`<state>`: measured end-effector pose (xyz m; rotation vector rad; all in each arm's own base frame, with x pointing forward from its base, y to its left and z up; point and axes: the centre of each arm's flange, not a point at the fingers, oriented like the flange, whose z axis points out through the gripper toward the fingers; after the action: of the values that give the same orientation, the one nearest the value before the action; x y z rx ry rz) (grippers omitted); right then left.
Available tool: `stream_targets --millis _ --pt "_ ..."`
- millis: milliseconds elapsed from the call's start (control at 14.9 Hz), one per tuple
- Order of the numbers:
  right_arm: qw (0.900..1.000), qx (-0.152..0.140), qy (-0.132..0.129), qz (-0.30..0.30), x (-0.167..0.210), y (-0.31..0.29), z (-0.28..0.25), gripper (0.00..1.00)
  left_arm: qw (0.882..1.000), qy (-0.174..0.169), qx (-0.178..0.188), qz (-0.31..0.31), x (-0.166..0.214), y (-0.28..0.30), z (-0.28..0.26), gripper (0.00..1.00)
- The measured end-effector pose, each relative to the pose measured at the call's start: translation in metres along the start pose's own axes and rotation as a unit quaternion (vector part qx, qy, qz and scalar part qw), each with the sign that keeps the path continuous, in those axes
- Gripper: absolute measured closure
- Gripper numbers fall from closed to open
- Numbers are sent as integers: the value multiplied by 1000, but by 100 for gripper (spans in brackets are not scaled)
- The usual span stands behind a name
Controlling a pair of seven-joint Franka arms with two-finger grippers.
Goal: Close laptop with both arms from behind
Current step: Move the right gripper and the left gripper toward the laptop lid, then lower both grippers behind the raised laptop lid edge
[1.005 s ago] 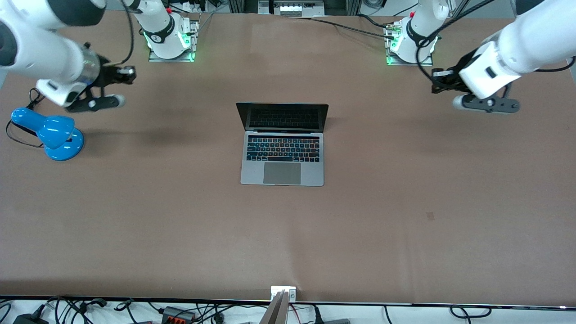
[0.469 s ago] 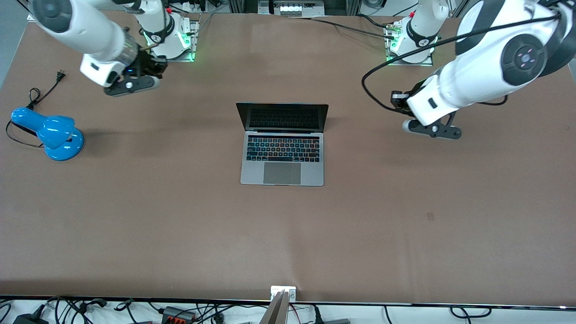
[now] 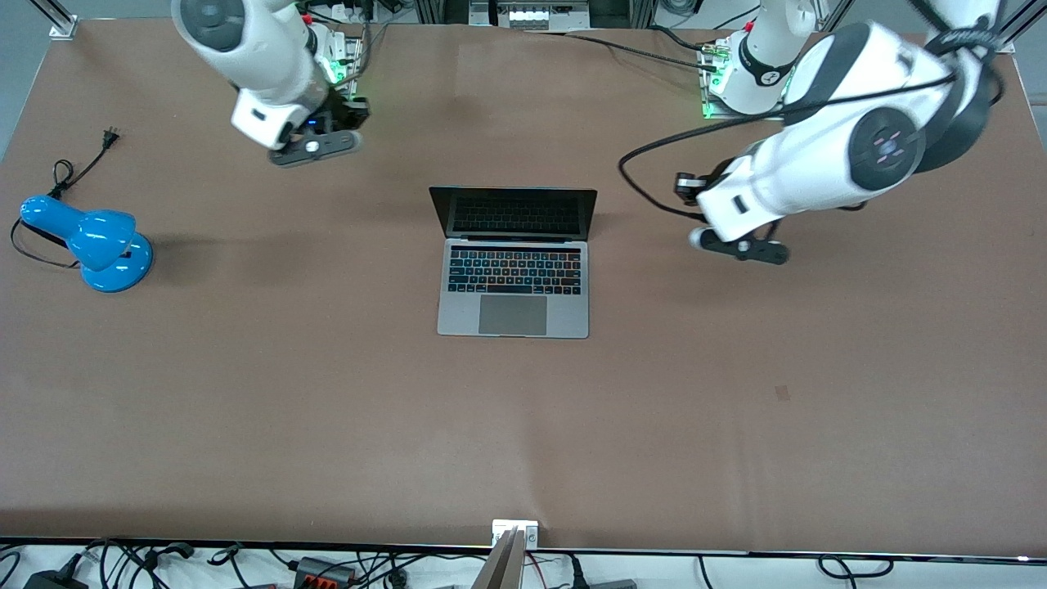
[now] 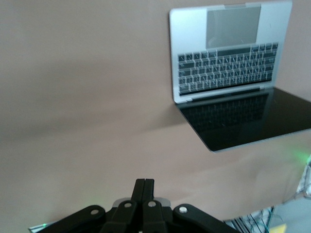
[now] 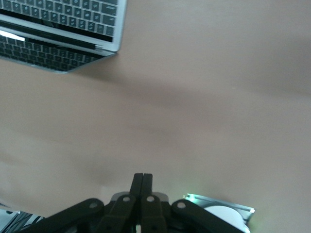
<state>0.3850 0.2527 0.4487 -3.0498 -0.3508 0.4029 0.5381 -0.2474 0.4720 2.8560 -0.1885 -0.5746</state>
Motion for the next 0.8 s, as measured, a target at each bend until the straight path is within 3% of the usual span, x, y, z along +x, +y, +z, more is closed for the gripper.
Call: stream_targets --millis 335,536,804 --pt "1000 -6 27 -11 8 -67 41 99 998 -52 18 13 -16 72 62 99" --pt "999 -2 44 -8 15 -86 57 99 998 -67 15 7 -18 74 83 99" --pt "998 9 68 5 23 -100 67 99 999 -37 4 20 -37 103 137 99"
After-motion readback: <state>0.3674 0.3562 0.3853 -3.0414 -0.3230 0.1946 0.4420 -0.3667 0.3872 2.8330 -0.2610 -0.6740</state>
